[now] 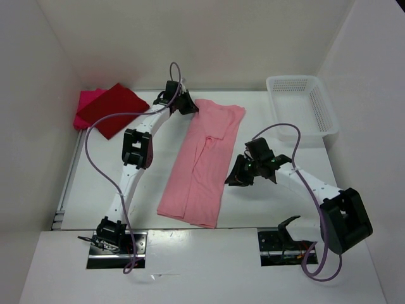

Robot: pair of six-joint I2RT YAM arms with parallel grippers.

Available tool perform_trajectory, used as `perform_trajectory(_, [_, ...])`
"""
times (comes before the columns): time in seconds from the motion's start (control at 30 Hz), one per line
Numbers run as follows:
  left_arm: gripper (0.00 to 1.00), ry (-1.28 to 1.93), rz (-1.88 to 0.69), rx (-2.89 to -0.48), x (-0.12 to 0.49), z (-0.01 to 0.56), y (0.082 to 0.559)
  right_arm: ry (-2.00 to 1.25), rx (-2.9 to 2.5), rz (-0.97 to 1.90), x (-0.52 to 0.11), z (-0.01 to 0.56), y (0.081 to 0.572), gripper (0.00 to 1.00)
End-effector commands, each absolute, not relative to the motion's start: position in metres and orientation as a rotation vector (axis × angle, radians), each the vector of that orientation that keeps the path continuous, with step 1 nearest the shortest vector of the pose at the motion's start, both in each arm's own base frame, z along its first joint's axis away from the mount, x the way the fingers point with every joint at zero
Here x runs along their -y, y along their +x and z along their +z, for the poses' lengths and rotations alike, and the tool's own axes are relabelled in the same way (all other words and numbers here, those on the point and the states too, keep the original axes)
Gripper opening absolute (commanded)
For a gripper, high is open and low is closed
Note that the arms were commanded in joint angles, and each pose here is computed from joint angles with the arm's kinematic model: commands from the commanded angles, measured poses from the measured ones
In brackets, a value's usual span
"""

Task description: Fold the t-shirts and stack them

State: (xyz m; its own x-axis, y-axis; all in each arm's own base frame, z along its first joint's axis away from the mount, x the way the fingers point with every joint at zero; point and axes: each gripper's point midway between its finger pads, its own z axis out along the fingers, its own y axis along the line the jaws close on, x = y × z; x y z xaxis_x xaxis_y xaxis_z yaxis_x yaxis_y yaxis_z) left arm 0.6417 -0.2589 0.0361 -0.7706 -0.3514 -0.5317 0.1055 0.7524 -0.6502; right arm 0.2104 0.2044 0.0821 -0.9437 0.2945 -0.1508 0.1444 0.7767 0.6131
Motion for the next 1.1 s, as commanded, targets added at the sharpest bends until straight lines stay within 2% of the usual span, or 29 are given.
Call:
perform_trajectory(0.0, [0.0,-0.277,-0.908,-2.15,0.244,0.073,0.671,0.325,-2.688,0.932,-0.208,0.094,0.226,0.3])
perform_trajectory(0.17, [0.0,-0.451,-0.874,-2.028,0.175,0.102,0.703,0.326,-2.699,0.902,-0.203,0.083,0.228,0.3])
perform_trajectory(0.33, [0.02,-0.518,-0.832,-2.035,0.149,0.098,0.704,0.318,-2.709,0.894,-0.203,0.081,0.229,0.31])
perform_trajectory(0.37, [0.18,-0.494,-0.861,-2.025,0.153,0.11,0.701,0.321,-2.718,0.89,-0.203,0.078,0.229,0.31])
perform_trajectory(0.43, [0.43,-0.498,-0.861,-2.058,0.148,0.093,0.69,0.317,-2.709,0.894,-0.204,0.081,0.232,0.34])
perform_trajectory(0.47, [0.53,-0.45,-0.877,-1.999,0.149,0.127,0.687,0.317,-2.709,0.894,-0.204,0.081,0.232,0.36])
perform_trajectory(0.5, [0.67,-0.443,-0.87,-2.007,0.148,0.127,0.678,0.312,-2.696,0.901,-0.206,0.083,0.234,0.36])
perform_trajectory(0.6, [0.78,-0.439,-0.787,-2.062,0.136,0.123,0.634,0.331,-2.661,0.913,-0.206,0.086,0.237,0.36])
perform_trajectory(0.63, [0.88,-0.452,-0.762,-2.101,0.131,0.12,0.608,0.335,-2.673,0.917,-0.207,0.08,0.229,0.37])
perform_trajectory(0.7, [1.0,-0.467,-0.716,-2.158,0.124,0.112,0.576,0.314,-2.691,0.937,-0.216,0.072,0.218,0.37])
perform_trajectory(0.73, [1.0,-0.441,-0.722,-2.154,0.124,0.133,0.557,0.331,-2.696,0.935,-0.218,0.069,0.215,0.38])
perform_trajectory(0.77, [1.0,-0.467,-0.701,-2.241,0.121,0.103,0.525,0.318,-2.706,0.934,-0.223,0.066,0.209,0.38])
perform_trajectory(0.8, [1.0,-0.458,-0.705,-2.221,0.119,0.124,0.507,0.316,-2.707,0.945,-0.226,0.062,0.205,0.38])
perform_trajectory(0.87, [1.0,-0.428,-0.716,-2.266,0.119,0.116,0.47,0.346,-2.708,0.955,-0.229,0.058,0.199,0.38])
perform_trajectory(0.9, [0.98,-0.43,-0.743,-2.313,0.121,0.108,0.436,0.343,-2.696,0.962,-0.232,0.058,0.198,0.37])
perform_trajectory(0.93, [0.9,-0.432,-0.731,-2.353,0.119,0.101,0.417,0.35,-2.677,0.979,-0.234,0.062,0.201,0.37])
perform_trajectory(0.97, [0.76,-0.423,-0.748,-2.378,0.123,0.099,0.399,0.366,-2.686,0.989,-0.235,0.061,0.195,0.37])
perform_trajectory(1.0, [0.45,-0.428,-0.755,-2.363,0.122,0.11,0.384,0.351,-2.685,0.985,-0.236,0.058,0.192,0.37])
perform_trajectory(1.03, [0.35,-0.453,-0.743,-2.461,0.124,0.086,0.351,0.357,-2.658,1.009,-0.239,0.064,0.196,0.37])
perform_trajectory(1.07, [0.29,-0.475,-0.723,-2.491,0.123,0.081,0.336,0.363,-2.672,0.999,-0.24,0.06,0.19,0.37])
